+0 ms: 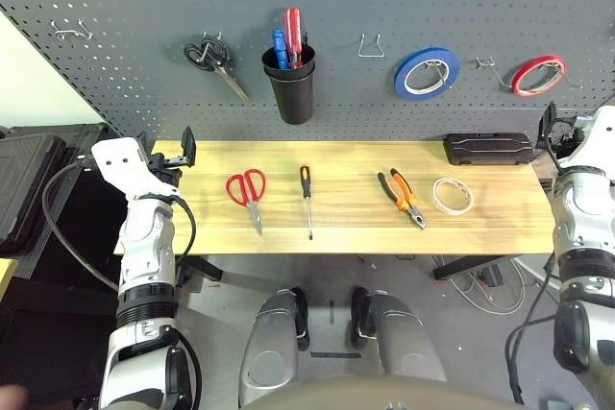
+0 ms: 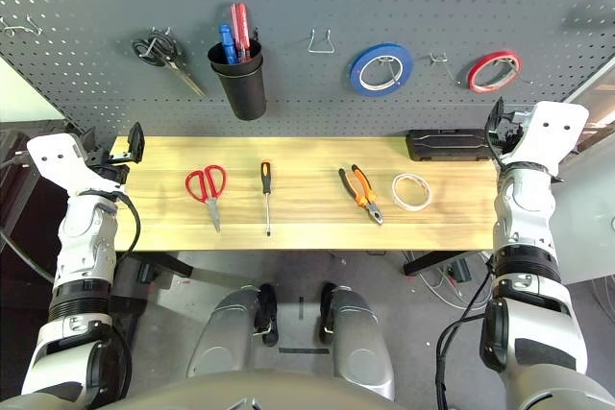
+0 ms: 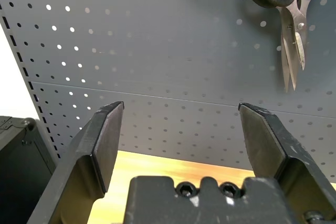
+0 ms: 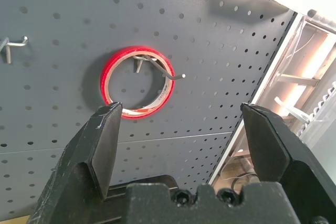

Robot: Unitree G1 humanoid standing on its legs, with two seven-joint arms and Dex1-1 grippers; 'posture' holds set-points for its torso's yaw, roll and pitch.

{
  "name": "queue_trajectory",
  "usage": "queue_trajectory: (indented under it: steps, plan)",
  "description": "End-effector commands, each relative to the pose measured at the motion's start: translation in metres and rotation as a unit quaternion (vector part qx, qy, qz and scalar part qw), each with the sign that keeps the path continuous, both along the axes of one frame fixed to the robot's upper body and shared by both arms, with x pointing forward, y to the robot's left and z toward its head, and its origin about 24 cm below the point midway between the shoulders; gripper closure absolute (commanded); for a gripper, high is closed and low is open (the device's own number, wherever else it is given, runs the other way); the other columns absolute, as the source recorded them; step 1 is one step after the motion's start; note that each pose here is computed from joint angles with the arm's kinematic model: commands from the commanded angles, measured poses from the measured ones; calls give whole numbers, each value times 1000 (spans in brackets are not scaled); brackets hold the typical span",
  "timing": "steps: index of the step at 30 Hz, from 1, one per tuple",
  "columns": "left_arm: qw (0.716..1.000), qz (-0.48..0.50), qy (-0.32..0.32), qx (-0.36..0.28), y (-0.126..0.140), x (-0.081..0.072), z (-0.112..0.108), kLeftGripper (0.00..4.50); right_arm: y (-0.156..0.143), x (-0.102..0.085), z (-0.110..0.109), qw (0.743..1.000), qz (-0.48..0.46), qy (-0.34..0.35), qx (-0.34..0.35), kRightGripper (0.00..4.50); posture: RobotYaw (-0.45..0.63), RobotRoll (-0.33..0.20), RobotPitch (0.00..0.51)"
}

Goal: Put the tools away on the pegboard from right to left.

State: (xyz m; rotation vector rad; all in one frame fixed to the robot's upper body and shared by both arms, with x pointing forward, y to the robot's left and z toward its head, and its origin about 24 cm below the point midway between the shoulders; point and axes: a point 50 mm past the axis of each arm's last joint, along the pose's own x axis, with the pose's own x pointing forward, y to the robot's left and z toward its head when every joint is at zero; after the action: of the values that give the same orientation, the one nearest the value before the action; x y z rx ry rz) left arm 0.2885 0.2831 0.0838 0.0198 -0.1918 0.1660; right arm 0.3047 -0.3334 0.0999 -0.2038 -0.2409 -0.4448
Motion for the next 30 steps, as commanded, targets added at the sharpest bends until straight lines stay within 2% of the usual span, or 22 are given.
queue_trajectory:
  steps: [1,9,15,19,24,30]
  plan:
    - [1000,-3,4,-1,-2,-1,-3,25,1,0,-2,1000,4,4,2,0,108,0,153]
    - [999,-28,21,5,-10,-5,-10,25,1,0,-2,1000,13,10,1,0,108,0,166]
    - [987,-146,49,40,-30,-21,-10,25,9,3,-13,995,65,74,8,0,109,0,175]
    - [968,-230,73,68,-45,-30,-9,25,15,4,-19,985,112,129,18,0,99,0,189]
    - [927,-348,99,102,-71,-39,-7,25,18,1,-28,958,162,236,22,0,67,0,230]
    - [882,-428,120,156,-85,-45,-9,25,19,-4,-27,928,200,315,-9,0,48,0,263]
